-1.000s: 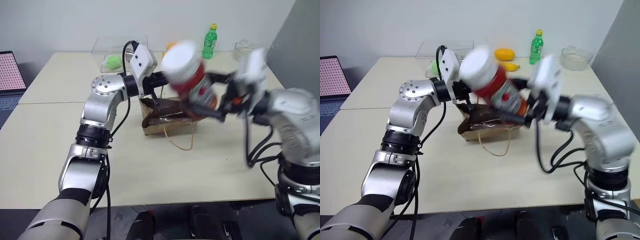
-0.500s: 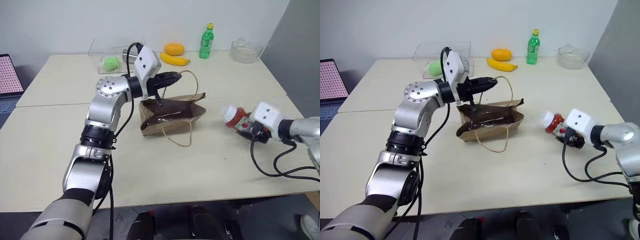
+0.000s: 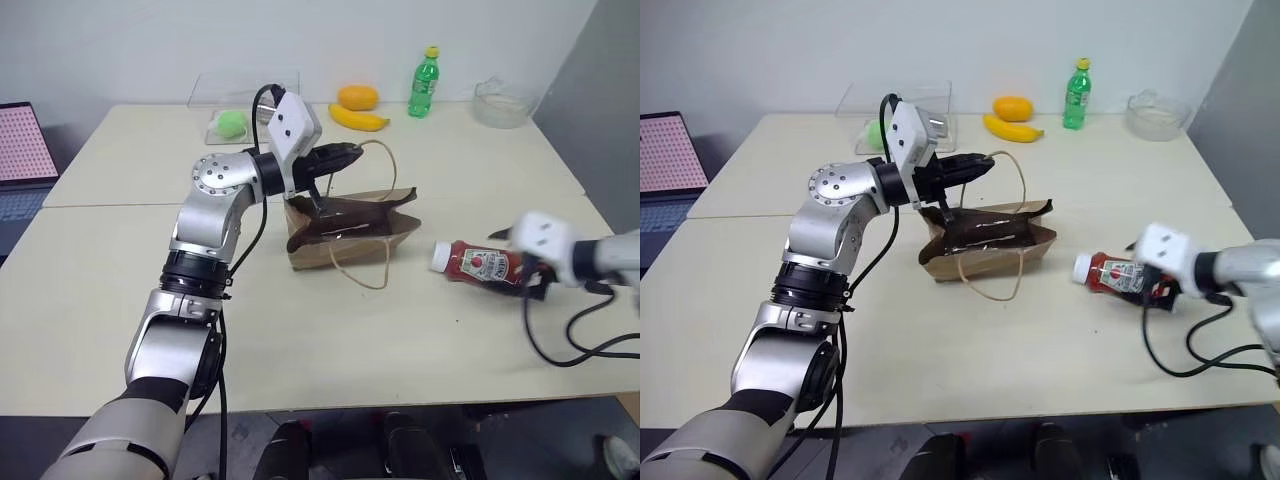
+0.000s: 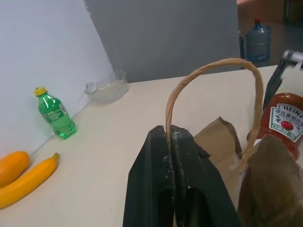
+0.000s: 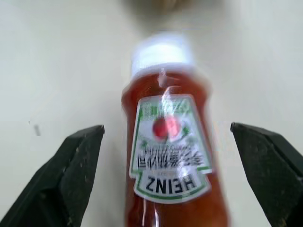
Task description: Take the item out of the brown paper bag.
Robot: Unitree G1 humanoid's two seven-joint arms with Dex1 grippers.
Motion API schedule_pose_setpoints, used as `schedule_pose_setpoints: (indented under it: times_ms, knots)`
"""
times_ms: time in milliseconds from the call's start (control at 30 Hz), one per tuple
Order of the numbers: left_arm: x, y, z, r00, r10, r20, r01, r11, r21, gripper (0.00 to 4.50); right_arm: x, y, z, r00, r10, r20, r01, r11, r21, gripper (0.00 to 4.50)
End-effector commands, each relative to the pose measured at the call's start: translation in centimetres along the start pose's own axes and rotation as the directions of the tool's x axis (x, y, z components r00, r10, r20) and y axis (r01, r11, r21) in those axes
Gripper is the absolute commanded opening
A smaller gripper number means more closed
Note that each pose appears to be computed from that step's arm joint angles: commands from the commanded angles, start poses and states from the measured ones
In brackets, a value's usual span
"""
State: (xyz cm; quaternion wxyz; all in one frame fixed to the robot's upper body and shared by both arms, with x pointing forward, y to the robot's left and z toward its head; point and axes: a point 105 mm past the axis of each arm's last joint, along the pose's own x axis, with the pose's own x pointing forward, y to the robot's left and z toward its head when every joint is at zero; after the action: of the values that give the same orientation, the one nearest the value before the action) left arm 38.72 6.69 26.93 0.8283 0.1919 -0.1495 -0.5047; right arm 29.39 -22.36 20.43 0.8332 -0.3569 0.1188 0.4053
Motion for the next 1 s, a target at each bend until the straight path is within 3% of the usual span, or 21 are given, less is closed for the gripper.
schedule_pose_setpoints:
  times_ms: [33,167,200,367,567,633,800,900,1000]
  knots:
    - [-0.5,0.6,0.9,1.000,-0.007,0.007,0.007,0.999,0.049,0.00,-1.0,3.0,4.0,0.979,-0.015,0.204,0.000,0.997,0.071,4.49]
    - [-0.7,1.6,0.9,1.000,0.017,-0.008,-0.017,0.998,0.057,0.00,1.8,7.3,6.1,0.923,-0.085,0.376,0.016,0.983,0.183,4.49]
    - [-0.8,2.0,0.9,0.999,0.030,-0.019,-0.028,0.998,0.055,0.20,2.5,7.5,6.9,0.901,-0.129,0.415,0.044,0.977,0.209,4.50]
    - [-1.6,3.1,1.6,0.999,0.037,-0.025,-0.035,0.996,0.077,1.54,4.5,7.2,10.1,0.792,-0.290,0.537,0.139,0.943,0.303,4.50]
    - [-4.3,2.9,2.4,0.999,0.037,-0.031,-0.034,0.995,0.096,3.46,4.9,7.2,10.5,0.778,-0.299,0.552,0.146,0.941,0.304,4.50]
    - [-5.9,3.0,2.6,0.994,0.107,-0.015,-0.105,0.992,0.071,4.05,4.6,6.8,10.9,0.758,-0.318,0.570,0.169,0.939,0.299,4.50]
    - [-9.7,1.5,1.2,0.951,0.308,-0.013,-0.308,0.951,0.004,4.05,4.1,6.5,10.6,0.744,-0.342,0.574,0.180,0.930,0.320,4.50]
    - [-11.5,1.2,-1.0,0.833,0.550,-0.057,-0.551,0.835,0.012,4.05,4.1,7.0,9.8,0.757,-0.341,0.557,0.181,0.929,0.323,4.50]
    - [-12.8,-1.1,-3.3,0.753,0.642,-0.141,-0.643,0.764,0.045,4.05,3.9,6.8,8.6,0.754,-0.389,0.529,0.241,0.913,0.329,4.50]
